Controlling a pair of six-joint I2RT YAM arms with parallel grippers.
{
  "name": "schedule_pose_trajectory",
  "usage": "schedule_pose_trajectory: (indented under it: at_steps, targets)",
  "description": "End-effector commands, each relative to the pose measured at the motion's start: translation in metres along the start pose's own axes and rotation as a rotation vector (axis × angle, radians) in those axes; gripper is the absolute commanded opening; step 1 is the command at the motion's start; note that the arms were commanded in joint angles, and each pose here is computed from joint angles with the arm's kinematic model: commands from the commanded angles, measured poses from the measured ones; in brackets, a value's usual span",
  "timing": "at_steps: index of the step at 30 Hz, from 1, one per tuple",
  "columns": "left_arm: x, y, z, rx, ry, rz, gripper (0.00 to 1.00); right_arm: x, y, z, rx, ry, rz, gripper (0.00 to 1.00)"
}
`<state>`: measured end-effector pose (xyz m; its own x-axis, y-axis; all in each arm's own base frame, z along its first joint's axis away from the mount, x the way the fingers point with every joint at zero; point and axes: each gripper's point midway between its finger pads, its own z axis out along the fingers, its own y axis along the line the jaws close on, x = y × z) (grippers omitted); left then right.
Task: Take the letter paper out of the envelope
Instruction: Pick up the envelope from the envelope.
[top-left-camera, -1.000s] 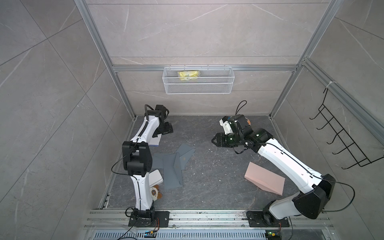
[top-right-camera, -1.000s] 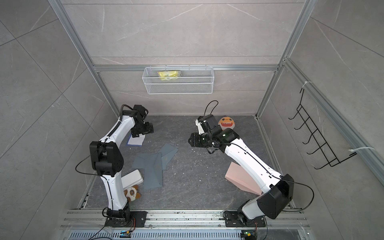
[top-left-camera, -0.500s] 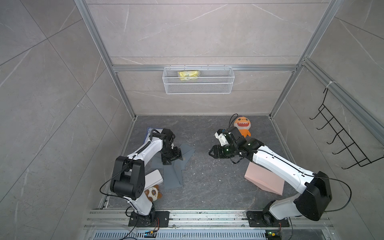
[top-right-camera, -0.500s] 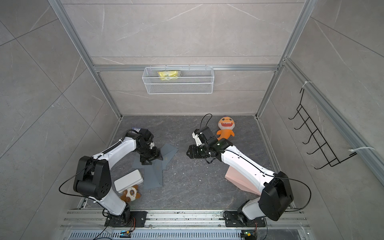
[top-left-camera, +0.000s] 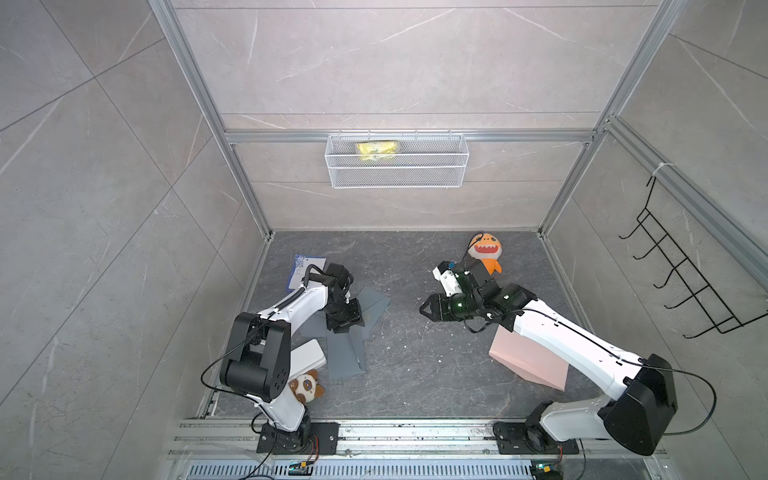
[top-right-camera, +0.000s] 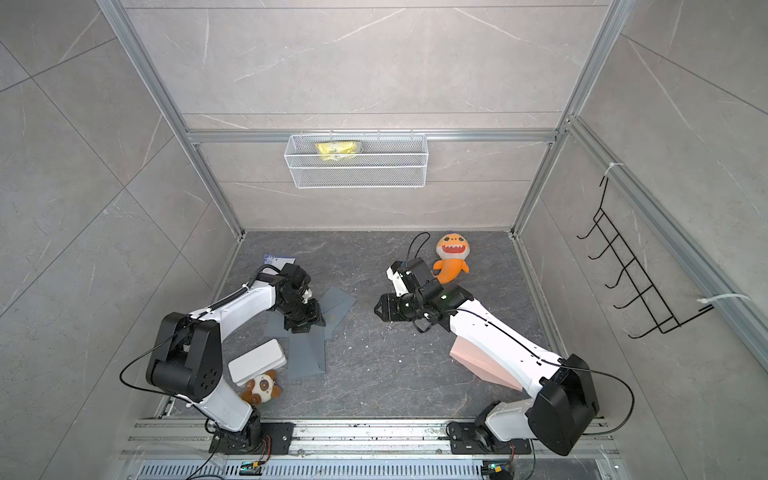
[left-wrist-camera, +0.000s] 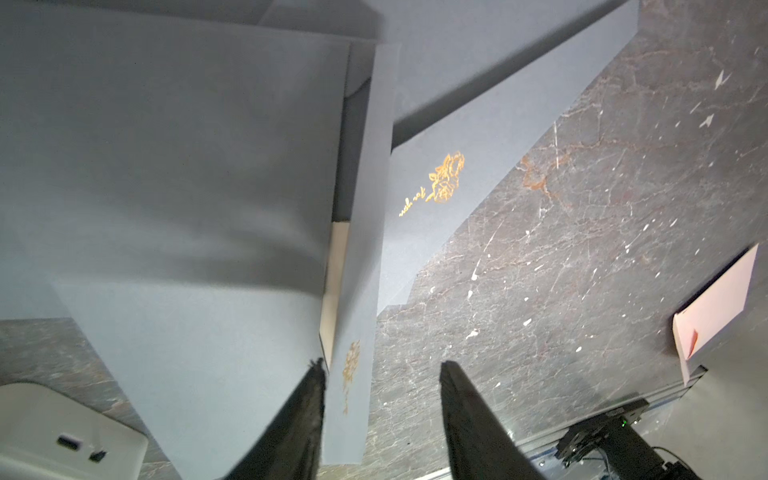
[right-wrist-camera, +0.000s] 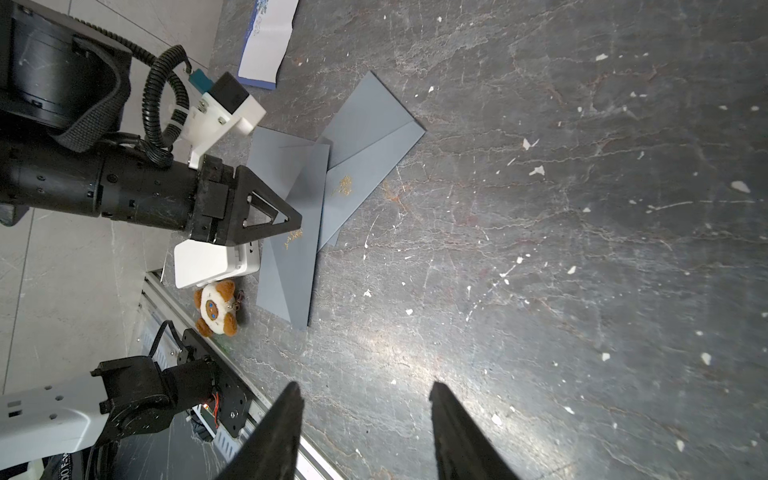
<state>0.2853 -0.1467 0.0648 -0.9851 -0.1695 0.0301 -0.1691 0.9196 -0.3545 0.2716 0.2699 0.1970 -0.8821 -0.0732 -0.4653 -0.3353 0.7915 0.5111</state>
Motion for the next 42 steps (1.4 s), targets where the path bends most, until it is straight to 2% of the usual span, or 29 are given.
schedule_pose_trajectory:
  at_steps: [1, 3, 9, 23, 26, 29, 31, 35, 42]
  targets:
    - [0.001, -0.004, 0.002, 0.022, 0.01, -0.019, 0.42, 0.003, 0.005, -0.002, -0.028, -0.011, 0.007, 0.5]
    - [0.001, -0.003, 0.002, 0.015, 0.01, -0.031, 0.34, 0.004, 0.004, -0.001, -0.033, -0.012, 0.007, 0.5]
    - [-0.004, -0.005, 0.0, 0.019, -0.005, -0.061, 0.22, 0.008, -0.001, 0.006, -0.032, -0.015, 0.007, 0.49]
    - [-0.006, -0.003, 0.014, 0.003, 0.03, -0.063, 0.21, 0.008, -0.002, 0.012, -0.026, -0.004, 0.011, 0.48]
    - [-0.007, -0.005, 0.014, 0.005, 0.028, -0.063, 0.14, 0.008, -0.002, 0.012, -0.025, -0.004, 0.01, 0.48]
    - [-0.008, -0.006, 0.012, 0.008, 0.025, -0.066, 0.01, 0.009, -0.004, 0.013, -0.018, -0.003, 0.011, 0.48]
    - [-0.009, -0.008, 0.01, 0.011, 0.018, -0.074, 0.0, 0.009, -0.005, 0.014, -0.015, -0.004, 0.012, 0.47]
    - [-0.017, -0.018, -0.011, 0.001, -0.046, -0.099, 0.0, 0.01, -0.008, 0.013, -0.008, -0.017, 0.012, 0.47]
    - [-0.042, -0.048, -0.078, 0.067, -0.206, -0.284, 0.0, -0.005, -0.011, -0.002, 0.003, -0.159, -0.022, 0.49]
